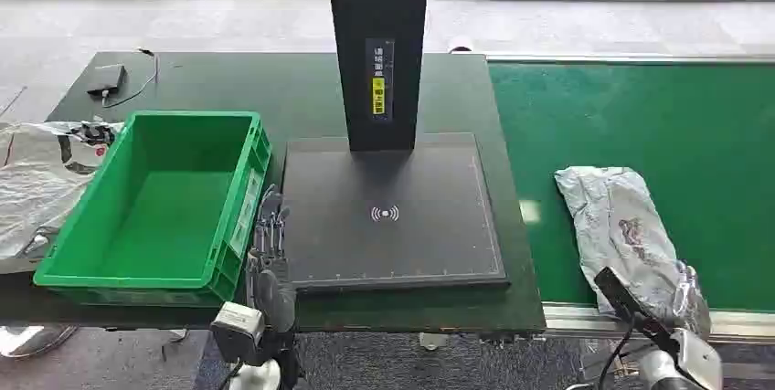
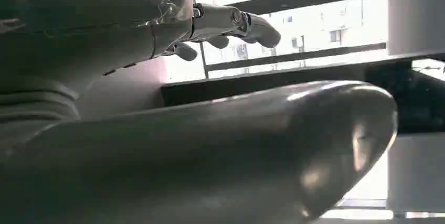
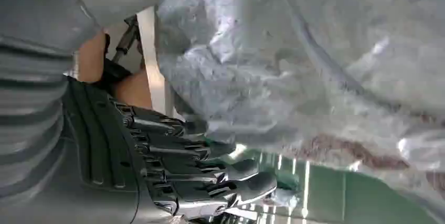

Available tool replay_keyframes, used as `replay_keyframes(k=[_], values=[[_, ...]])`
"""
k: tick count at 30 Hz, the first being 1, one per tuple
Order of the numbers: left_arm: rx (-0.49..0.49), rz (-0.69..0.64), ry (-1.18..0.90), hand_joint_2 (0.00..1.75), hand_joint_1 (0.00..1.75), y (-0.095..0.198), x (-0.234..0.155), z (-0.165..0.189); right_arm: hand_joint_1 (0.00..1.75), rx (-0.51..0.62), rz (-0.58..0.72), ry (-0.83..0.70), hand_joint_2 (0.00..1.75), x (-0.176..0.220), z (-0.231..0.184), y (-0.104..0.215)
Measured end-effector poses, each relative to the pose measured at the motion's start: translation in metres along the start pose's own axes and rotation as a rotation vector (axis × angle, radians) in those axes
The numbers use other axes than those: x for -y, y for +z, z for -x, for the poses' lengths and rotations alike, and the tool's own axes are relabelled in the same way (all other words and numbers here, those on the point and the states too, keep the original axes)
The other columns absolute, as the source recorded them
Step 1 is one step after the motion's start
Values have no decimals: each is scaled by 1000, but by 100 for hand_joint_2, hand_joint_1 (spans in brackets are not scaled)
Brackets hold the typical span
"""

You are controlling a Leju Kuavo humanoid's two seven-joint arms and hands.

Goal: Moved the parcel from conveyor to table for the left to box.

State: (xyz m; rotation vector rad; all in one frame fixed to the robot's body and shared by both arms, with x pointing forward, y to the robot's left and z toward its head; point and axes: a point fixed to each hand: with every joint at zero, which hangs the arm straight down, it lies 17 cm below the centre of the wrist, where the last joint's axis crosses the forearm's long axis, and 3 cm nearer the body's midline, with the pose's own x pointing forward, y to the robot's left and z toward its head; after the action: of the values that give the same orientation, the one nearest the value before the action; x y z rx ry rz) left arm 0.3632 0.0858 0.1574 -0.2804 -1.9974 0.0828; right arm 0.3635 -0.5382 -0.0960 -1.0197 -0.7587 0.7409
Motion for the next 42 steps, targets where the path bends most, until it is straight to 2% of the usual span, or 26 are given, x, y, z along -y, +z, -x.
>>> replay_keyframes(k=[10, 11, 12, 23, 35, 38, 42], values=[[-55, 50, -14, 0, 0, 6, 9, 23, 0, -15, -94, 18, 175, -44, -21, 18], [-59, 53, -17, 0, 0, 6, 9, 25, 7, -9, -98, 15, 175, -46, -25, 18], [-63, 56, -19, 0, 0, 7, 10, 27, 175, -1, -102, 12, 175, -48, -29, 19], [-98, 49, -43, 0, 0, 11, 8, 41, 175, 144, -97, -68, 175, -58, -83, 27], [-108, -16, -67, 0, 0, 10, -2, 44, 175, 241, -181, -129, 175, -59, -150, 22], [-109, -45, -78, 0, 0, 9, -6, 44, 175, 320, -110, -208, 175, -45, -170, 24], [-104, -68, -92, 0, 0, 8, -10, 42, 175, 427, 31, -401, 175, -12, -196, 28]])
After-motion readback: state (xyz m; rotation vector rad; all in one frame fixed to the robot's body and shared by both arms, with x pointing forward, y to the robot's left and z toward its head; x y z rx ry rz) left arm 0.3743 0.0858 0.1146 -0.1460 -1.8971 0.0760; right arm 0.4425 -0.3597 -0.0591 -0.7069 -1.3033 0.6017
